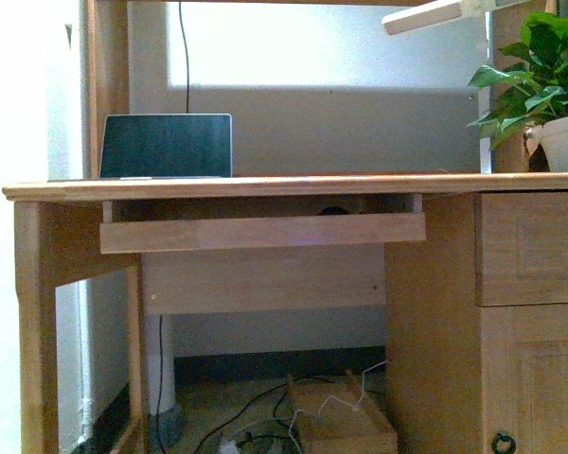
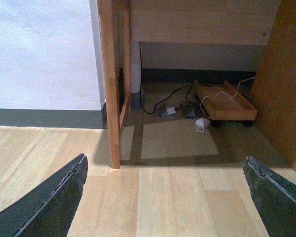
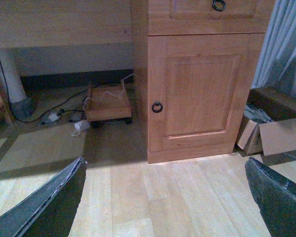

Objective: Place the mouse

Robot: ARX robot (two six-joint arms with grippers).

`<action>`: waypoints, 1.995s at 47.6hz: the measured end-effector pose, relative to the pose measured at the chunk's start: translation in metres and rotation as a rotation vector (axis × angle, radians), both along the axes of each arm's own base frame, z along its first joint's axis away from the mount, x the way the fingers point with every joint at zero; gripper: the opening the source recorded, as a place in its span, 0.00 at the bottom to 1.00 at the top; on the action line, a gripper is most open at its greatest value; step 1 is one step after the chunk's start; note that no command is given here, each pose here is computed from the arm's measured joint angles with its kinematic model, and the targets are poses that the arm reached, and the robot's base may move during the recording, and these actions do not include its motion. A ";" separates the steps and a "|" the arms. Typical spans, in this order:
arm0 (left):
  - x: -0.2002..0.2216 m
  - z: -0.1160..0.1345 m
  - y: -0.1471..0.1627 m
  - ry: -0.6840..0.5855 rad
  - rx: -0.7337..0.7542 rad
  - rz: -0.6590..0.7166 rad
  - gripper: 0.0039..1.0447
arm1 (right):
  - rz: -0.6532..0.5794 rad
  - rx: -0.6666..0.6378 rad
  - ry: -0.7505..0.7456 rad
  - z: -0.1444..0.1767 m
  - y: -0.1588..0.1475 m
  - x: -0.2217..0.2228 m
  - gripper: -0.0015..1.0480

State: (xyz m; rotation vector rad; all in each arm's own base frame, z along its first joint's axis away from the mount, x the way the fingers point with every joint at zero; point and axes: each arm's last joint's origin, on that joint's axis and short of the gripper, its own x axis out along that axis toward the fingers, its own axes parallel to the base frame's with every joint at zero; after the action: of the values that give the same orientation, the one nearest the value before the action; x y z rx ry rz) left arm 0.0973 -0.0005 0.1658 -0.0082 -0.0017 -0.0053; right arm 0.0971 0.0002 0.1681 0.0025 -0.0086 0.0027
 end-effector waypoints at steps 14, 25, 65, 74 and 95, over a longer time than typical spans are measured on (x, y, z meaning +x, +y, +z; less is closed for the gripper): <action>0.000 0.000 0.000 0.000 0.000 0.000 0.93 | 0.000 0.000 0.000 0.000 0.000 0.000 0.93; 0.000 0.000 0.000 0.000 0.000 0.000 0.93 | 0.000 0.000 0.000 0.000 0.000 0.000 0.93; 0.000 0.000 0.000 0.000 0.000 0.000 0.93 | -0.001 0.000 0.000 0.000 0.000 0.000 0.93; 0.000 0.000 0.000 -0.001 0.000 0.000 0.93 | -0.001 0.000 0.000 0.000 0.000 0.000 0.93; 0.000 0.000 0.000 -0.001 0.000 0.000 0.93 | -0.001 0.000 0.000 0.000 0.000 0.000 0.93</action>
State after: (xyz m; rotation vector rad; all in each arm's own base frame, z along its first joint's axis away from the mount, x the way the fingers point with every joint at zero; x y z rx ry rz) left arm 0.0973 -0.0005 0.1659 -0.0082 -0.0025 -0.0054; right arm 0.0970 0.0002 0.1681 0.0029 -0.0086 0.0019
